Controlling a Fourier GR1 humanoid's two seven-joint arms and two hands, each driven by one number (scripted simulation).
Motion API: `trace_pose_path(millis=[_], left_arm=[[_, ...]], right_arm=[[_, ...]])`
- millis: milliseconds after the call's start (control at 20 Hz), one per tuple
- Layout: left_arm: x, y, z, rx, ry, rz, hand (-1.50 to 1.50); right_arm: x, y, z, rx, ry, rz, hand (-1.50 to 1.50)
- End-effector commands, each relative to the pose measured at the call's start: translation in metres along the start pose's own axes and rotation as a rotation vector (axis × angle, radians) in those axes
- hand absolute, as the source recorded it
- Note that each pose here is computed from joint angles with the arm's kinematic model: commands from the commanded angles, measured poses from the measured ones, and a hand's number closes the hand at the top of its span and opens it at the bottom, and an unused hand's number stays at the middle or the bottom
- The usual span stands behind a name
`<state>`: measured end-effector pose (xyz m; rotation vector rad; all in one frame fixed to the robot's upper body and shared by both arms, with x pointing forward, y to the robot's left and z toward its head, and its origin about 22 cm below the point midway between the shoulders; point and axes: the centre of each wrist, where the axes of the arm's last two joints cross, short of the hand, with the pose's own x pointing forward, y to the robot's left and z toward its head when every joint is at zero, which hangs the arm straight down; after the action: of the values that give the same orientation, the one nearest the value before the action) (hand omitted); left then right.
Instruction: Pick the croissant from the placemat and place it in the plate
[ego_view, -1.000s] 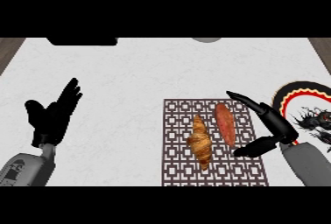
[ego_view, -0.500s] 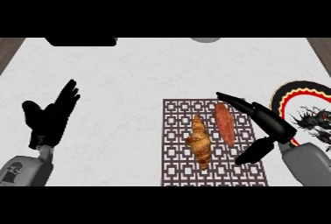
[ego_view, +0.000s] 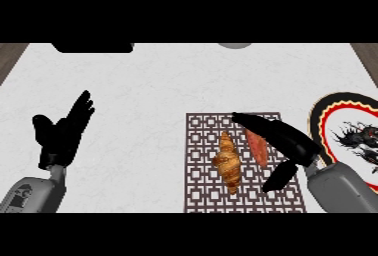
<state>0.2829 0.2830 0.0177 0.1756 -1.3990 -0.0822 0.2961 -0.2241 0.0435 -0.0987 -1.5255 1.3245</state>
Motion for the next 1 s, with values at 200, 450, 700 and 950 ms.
trace_pose_path(millis=[200,450,700,950], left_arm=[[-0.014,0.008,0.0,0.0,-0.024,0.016,0.0],[0.012,0.007,-0.008,0.013,-0.005,0.012,0.0],[0.01,-0.01,-0.001,-0.007,-0.001,0.021,0.0],[-0.006,0.014,-0.012,0.005,-0.002,-0.002,0.0]], right_arm=[[0.014,-0.001,-0.028,0.094,0.076,0.09,-1.5],[0.02,-0.005,-0.03,0.148,0.093,0.103,-1.5],[0.016,0.019,-0.06,0.142,0.123,0.133,-1.5],[0.026,0.028,-0.054,0.134,0.132,0.156,-1.5]])
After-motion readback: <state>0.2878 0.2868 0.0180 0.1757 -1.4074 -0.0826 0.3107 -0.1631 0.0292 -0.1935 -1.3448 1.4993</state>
